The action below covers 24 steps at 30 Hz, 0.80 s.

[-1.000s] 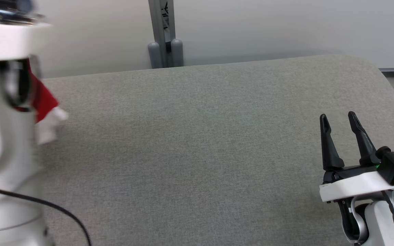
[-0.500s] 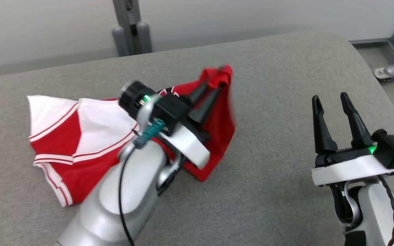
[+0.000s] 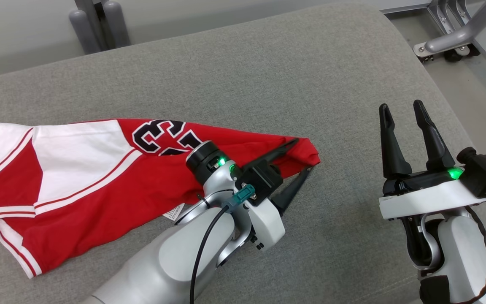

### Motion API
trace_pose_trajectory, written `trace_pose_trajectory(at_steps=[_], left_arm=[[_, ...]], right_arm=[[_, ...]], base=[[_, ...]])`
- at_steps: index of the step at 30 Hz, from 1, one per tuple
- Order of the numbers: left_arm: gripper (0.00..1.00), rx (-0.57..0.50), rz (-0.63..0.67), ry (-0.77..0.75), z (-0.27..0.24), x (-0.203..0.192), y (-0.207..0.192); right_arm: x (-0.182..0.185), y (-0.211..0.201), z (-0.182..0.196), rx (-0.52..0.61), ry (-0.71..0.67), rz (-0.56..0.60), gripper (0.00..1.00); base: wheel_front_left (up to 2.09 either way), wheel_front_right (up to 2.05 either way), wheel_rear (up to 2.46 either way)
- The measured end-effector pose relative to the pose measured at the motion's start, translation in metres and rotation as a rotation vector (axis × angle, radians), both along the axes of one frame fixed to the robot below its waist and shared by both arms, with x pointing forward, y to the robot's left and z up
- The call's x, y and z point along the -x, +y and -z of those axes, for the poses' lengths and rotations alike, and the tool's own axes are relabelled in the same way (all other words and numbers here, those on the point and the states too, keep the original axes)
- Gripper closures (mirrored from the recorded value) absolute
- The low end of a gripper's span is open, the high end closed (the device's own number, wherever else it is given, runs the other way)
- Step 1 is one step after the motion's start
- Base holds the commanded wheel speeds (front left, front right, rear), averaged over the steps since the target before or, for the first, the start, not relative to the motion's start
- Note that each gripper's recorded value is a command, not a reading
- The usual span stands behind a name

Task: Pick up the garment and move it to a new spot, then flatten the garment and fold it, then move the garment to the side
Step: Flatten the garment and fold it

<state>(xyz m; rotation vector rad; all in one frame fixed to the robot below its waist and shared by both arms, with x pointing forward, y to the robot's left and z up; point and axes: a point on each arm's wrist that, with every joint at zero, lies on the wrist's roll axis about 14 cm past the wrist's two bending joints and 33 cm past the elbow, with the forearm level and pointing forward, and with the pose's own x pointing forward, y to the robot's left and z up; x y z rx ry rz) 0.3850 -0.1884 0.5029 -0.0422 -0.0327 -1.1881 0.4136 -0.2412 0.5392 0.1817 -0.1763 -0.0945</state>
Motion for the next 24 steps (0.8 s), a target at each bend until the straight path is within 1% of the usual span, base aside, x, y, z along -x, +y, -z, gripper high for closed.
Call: trace_pose_trajectory(at_steps=[4, 6, 12, 15, 18, 22, 24], left_arm=[[0.00, -0.065, 0.008, 0.008, 0.016, 0.002, 0.003], [0.00, -0.075, 0.006, 0.014, 0.017, 0.002, 0.006], [0.00, -0.032, -0.082, -0.003, -0.007, -0.013, 0.020], [0.00, 0.023, -0.166, -0.020, -0.030, -0.028, 0.035], [0.00, 0.078, -0.276, -0.059, -0.055, -0.046, 0.058], [0.00, 0.143, -0.453, -0.095, -0.078, -0.063, 0.110], [0.00, 0.159, -0.561, -0.119, -0.084, -0.070, 0.145]], right_arm=[[0.000, -0.002, -0.001, -0.002, -0.004, 0.006, 0.00], [-0.001, 0.000, -0.002, -0.001, -0.007, 0.000, 0.00], [-0.006, 0.012, -0.009, 0.009, -0.029, -0.033, 0.00], [-0.006, 0.020, -0.008, 0.016, -0.026, -0.052, 0.00], [-0.009, 0.031, -0.010, 0.025, -0.035, -0.082, 0.00], [-0.011, 0.047, -0.010, 0.028, -0.037, -0.122, 0.00], [-0.012, 0.058, -0.011, 0.027, -0.043, -0.149, 0.00]], base=[[0.00, 0.00, 0.00], [0.00, 0.00, 0.00], [0.00, 0.00, 0.00], [0.00, 0.00, 0.00], [0.00, 0.00, 0.00], [0.00, 0.00, 0.00], [0.00, 0.00, 0.00]])
